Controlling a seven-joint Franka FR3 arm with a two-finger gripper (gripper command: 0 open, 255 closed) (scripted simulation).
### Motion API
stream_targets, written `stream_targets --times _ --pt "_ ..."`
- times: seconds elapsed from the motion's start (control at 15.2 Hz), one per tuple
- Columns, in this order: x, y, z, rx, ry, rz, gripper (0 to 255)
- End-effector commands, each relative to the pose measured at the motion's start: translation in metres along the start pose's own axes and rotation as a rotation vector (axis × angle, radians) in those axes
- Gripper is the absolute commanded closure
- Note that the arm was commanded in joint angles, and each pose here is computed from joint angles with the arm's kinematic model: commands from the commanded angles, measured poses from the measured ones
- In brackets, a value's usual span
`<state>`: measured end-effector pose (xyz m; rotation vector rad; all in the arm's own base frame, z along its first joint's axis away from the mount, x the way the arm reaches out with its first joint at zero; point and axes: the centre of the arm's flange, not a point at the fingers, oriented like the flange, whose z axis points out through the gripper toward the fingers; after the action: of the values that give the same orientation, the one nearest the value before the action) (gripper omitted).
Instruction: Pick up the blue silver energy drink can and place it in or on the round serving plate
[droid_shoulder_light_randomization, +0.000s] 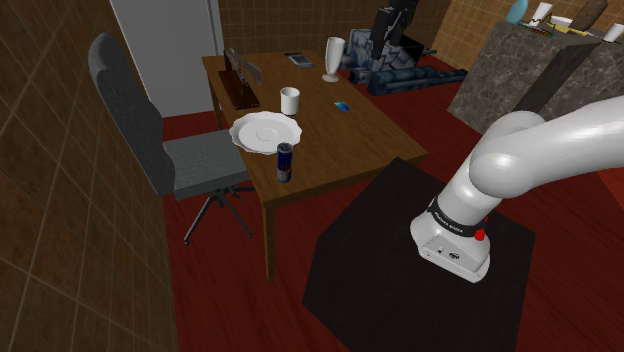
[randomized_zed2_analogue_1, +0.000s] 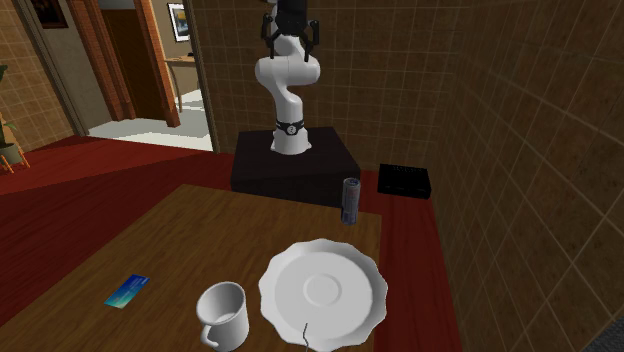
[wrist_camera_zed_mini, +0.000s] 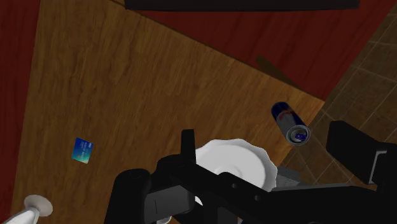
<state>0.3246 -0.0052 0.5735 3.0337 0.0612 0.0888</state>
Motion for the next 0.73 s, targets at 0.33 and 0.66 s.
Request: stream_targets --times 0.33,0.66 --pt "0.03 -0.025 0.053 0.02 -0.009 -0.022 0" --pt "0.058 -0.051 0.105 0.041 -0.018 -0.044 0"
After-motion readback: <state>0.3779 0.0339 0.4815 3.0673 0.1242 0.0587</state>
